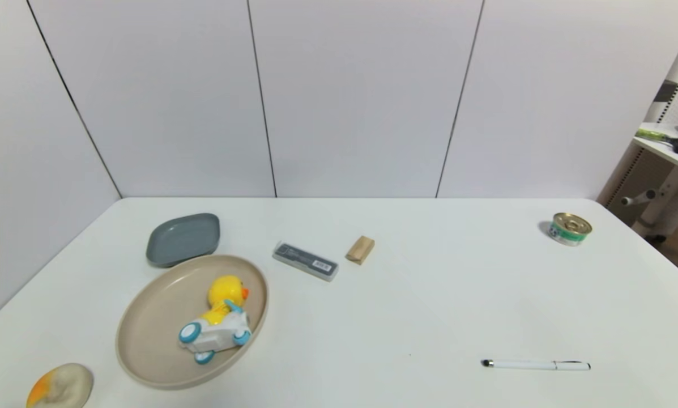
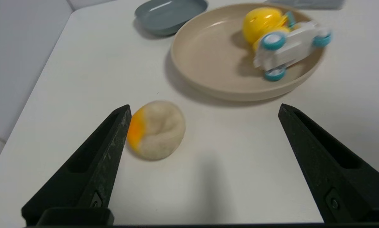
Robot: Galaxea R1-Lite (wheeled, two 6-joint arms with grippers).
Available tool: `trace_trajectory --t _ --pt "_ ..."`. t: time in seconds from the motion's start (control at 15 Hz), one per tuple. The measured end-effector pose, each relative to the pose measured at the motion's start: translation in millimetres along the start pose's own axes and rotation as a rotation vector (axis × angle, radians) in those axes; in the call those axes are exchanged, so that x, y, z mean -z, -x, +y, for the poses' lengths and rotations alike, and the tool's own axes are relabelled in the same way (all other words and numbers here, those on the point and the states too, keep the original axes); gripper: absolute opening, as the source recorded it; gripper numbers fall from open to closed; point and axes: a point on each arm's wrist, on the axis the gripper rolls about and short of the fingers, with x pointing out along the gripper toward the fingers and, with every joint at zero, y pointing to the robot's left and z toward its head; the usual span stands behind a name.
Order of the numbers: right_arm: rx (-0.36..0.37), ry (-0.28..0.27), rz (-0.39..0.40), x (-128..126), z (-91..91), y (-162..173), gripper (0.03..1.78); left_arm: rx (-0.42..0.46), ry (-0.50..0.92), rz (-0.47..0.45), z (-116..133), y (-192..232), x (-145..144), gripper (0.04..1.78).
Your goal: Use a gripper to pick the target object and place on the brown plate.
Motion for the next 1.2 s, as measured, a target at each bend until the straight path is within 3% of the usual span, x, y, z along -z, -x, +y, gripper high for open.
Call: trace_trajectory --t 0.13,0.33,0.6,1.2 --pt "0.0 0.0 0.0 0 0.0 0 1.7 -0.073 0.007 -0.051 0 -2 11 1.67" --pt "0.0 0.0 0.0 0 0.0 0 1.7 -0.045 0.03 -0.022 -3 2 27 1.69" --pt "0.0 0.0 0.0 0 0.0 0 1.7 -0.067 0.147 -0.088 -3 6 29 1.69" --pt "-0.001 0.0 0.0 0 0.0 0 1.7 -0.069 0.15 -0.099 -3 7 29 1.69"
